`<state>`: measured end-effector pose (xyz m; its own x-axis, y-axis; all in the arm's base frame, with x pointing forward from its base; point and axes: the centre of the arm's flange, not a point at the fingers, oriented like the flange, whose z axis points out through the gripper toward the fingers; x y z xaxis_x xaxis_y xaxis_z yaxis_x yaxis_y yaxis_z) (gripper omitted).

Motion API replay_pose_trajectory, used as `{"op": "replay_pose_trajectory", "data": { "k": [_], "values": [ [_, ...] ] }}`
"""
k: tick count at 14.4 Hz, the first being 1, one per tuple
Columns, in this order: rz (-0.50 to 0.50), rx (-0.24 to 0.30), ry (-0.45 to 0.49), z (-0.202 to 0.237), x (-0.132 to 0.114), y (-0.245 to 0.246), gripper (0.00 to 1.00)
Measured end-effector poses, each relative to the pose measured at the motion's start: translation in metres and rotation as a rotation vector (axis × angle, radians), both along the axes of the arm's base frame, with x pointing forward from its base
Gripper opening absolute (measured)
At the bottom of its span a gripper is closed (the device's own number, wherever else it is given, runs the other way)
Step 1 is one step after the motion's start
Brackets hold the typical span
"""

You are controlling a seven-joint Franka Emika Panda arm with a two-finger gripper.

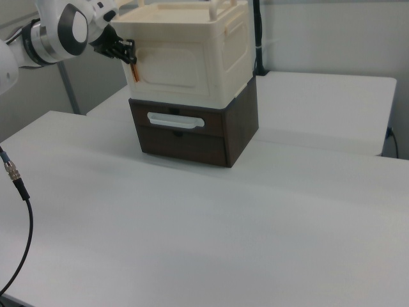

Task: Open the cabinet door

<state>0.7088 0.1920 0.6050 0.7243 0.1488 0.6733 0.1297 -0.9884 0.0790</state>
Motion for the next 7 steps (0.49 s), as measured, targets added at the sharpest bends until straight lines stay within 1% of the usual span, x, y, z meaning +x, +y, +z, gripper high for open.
{"op": "replay_pose_trajectory", "data": {
  "k": [2,7],
  "values": [
    [-0.008,-0.009,0.04,-0.003,-0.003,0.002,0.16],
    [-0.02,-0.017,0.086,0.001,-0.012,0.002,0.15]
  ]
}}
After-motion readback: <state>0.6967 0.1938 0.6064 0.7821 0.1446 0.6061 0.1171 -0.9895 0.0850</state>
